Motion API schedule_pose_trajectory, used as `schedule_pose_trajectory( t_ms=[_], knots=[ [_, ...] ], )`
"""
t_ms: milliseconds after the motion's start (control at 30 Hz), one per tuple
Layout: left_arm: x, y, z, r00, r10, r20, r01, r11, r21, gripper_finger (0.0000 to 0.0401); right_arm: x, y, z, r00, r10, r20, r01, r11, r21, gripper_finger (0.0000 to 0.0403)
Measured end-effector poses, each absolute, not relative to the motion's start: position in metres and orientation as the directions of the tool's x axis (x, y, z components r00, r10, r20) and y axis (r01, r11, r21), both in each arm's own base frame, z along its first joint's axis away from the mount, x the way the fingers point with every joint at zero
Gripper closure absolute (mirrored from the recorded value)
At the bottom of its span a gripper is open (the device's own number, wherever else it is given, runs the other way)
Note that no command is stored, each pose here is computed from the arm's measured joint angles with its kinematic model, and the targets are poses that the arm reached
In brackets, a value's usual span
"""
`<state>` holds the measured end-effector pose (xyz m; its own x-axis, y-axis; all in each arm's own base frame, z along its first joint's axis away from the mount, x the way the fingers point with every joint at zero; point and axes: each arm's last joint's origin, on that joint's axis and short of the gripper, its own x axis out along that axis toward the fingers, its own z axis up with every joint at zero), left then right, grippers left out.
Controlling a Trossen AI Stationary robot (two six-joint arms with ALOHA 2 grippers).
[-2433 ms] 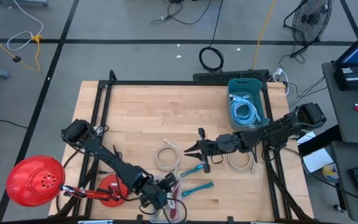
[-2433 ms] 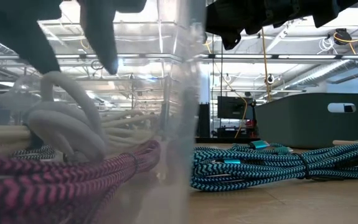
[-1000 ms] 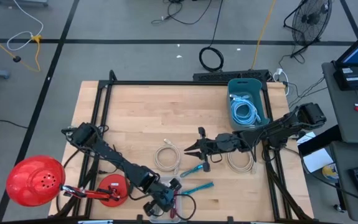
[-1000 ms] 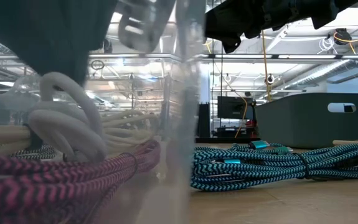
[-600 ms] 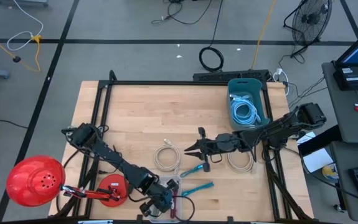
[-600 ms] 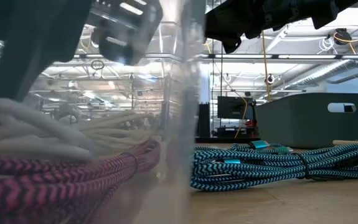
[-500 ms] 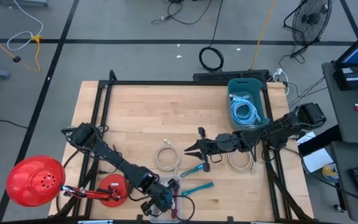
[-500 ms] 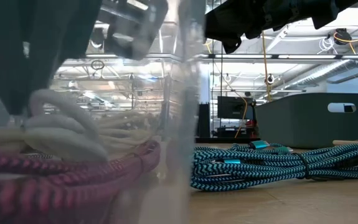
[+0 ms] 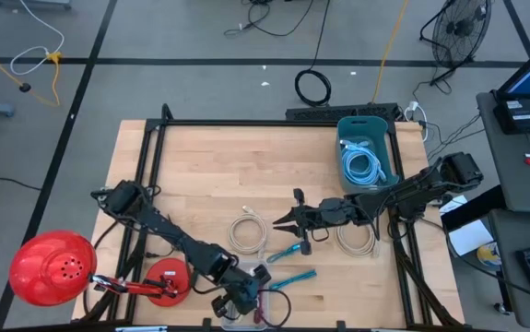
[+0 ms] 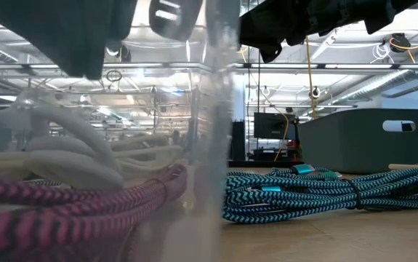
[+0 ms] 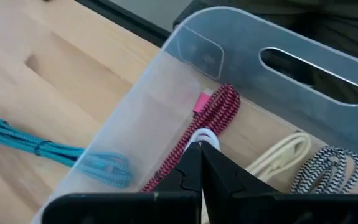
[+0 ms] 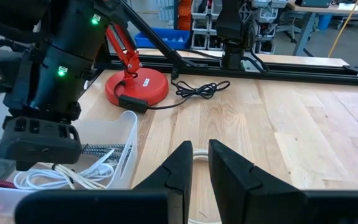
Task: Pick & Place USB Port
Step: Adjust the white charger cable in the transparent bin, then put the left light brown usb cable into the blue bin
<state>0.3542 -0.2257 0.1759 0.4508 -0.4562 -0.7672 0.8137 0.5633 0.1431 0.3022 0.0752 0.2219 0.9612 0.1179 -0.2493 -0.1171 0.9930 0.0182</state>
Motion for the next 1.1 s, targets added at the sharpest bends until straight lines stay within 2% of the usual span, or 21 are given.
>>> schedule_pose_trajectory(
  t_ms=[233,367,667,800,1100],
  knots=[
    [0.364,-0.221,0.151,0.368,-0.521,-0.770,0.827,0.562,0.015,0.0401,0.302,0.075,0.221,0.960,0.117,-0.256,-0.117,0.993,0.016,0.0360],
    [0.365,-0.222,0.151,0.363,-0.543,-0.758,0.832,0.555,0.000,0.0401,0.302,0.075,0.221,0.959,0.117,-0.259,-0.117,0.993,0.015,0.0360],
    [0.355,-0.219,0.143,0.267,-0.493,-0.828,0.820,0.568,-0.073,0.0401,0.302,0.075,0.221,0.958,0.115,-0.264,-0.116,0.993,0.012,0.0360],
    [0.351,-0.223,0.146,0.305,-0.443,-0.843,0.814,0.580,-0.011,0.0401,0.302,0.075,0.221,0.958,0.115,-0.263,-0.116,0.993,0.013,0.0360],
    [0.345,-0.224,0.180,0.472,-0.341,-0.813,0.771,0.608,0.192,0.0401,0.302,0.075,0.221,0.958,0.115,-0.264,-0.115,0.993,0.015,0.0360]
  ],
)
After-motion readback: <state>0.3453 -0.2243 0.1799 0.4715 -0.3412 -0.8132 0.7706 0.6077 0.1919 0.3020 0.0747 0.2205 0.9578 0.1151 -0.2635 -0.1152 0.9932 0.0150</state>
